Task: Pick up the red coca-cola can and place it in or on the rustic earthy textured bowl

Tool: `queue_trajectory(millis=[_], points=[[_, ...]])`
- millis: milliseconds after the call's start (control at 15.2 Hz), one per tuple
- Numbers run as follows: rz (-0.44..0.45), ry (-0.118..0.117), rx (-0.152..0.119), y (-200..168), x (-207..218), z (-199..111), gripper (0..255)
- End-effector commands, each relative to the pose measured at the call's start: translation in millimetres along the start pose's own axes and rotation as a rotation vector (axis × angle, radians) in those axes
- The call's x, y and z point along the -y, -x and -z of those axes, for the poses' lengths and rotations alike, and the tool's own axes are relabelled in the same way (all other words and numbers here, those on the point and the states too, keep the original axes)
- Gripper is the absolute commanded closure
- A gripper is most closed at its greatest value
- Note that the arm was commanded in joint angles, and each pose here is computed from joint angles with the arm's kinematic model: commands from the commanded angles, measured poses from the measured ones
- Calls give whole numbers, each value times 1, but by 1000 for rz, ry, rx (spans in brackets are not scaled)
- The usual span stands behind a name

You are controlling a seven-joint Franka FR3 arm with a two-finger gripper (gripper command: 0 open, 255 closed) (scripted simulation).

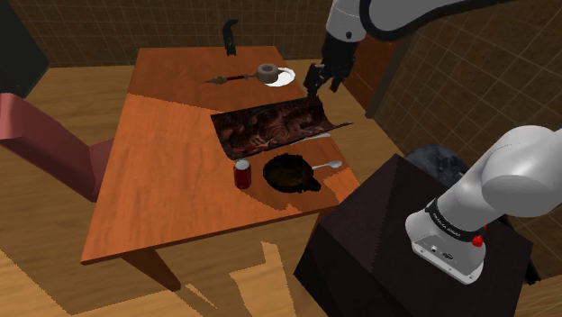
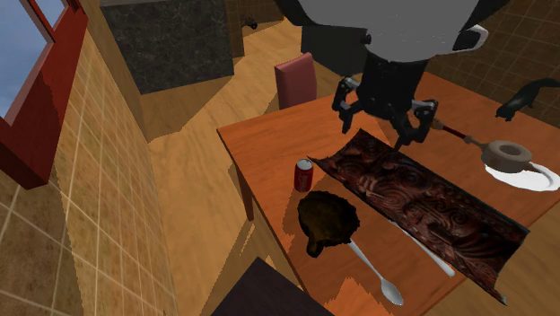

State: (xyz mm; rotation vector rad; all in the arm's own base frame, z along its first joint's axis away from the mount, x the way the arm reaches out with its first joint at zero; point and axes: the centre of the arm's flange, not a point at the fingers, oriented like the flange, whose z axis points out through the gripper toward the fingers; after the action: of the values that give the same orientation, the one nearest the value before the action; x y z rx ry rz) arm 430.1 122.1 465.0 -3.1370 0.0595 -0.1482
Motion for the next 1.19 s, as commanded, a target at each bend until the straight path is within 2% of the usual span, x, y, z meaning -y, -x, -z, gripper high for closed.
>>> queue_trajectory(millis=[0, 1122], points=[[1, -2, 7, -9, 15, -23, 0], [11, -6, 73, -87, 132, -201, 0]])
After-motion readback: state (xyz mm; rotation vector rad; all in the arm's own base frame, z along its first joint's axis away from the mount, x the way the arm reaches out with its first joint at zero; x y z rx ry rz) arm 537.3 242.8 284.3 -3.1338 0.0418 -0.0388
